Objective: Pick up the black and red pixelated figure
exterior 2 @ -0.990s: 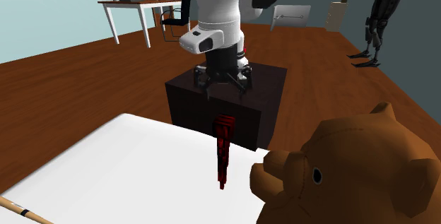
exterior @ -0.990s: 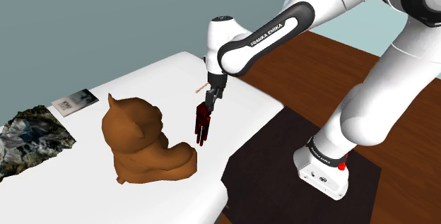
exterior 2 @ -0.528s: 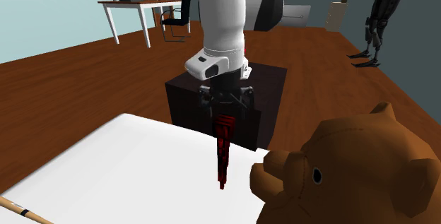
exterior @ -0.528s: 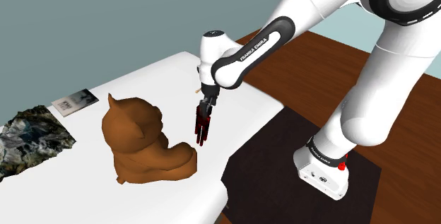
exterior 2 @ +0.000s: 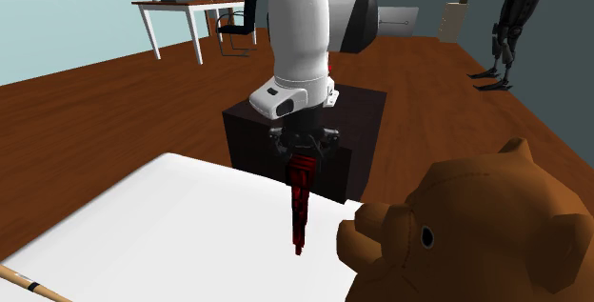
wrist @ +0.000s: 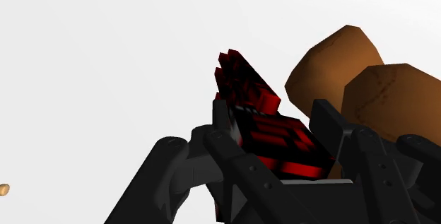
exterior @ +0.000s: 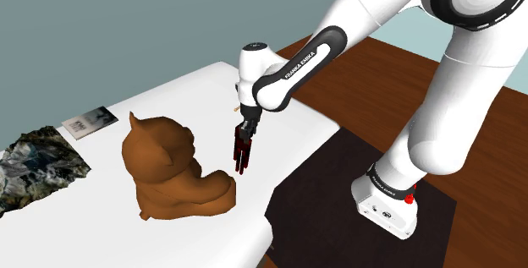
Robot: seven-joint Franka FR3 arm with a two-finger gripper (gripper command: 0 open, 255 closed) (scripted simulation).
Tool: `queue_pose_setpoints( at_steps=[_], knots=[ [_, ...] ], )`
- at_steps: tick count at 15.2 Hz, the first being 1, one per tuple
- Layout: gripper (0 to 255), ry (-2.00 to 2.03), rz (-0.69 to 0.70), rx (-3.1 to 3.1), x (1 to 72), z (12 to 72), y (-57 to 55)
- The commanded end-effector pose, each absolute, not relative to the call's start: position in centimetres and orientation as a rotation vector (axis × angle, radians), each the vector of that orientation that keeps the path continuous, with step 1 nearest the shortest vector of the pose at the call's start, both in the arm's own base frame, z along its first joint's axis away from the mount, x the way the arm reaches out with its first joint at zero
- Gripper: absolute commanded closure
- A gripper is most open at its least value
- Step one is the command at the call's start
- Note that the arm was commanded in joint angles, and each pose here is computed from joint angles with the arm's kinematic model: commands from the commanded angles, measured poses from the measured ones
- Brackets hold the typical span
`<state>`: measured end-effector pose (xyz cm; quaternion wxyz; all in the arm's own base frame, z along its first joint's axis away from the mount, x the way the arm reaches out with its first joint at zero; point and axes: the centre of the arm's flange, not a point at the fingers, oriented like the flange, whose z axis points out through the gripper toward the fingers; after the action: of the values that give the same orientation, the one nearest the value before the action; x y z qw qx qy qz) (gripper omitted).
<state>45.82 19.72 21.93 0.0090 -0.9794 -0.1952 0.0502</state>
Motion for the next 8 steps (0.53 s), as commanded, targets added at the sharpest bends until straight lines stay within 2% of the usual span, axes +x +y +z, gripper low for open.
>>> queue_pose_setpoints(
  at_steps=[1,8],
  knots=[
    [255,-0.612,0.160,-3.059,45.7,21.8,19.8],
    [255,-0.612,0.160,-3.059,45.7,22.9,19.8]
  ],
)
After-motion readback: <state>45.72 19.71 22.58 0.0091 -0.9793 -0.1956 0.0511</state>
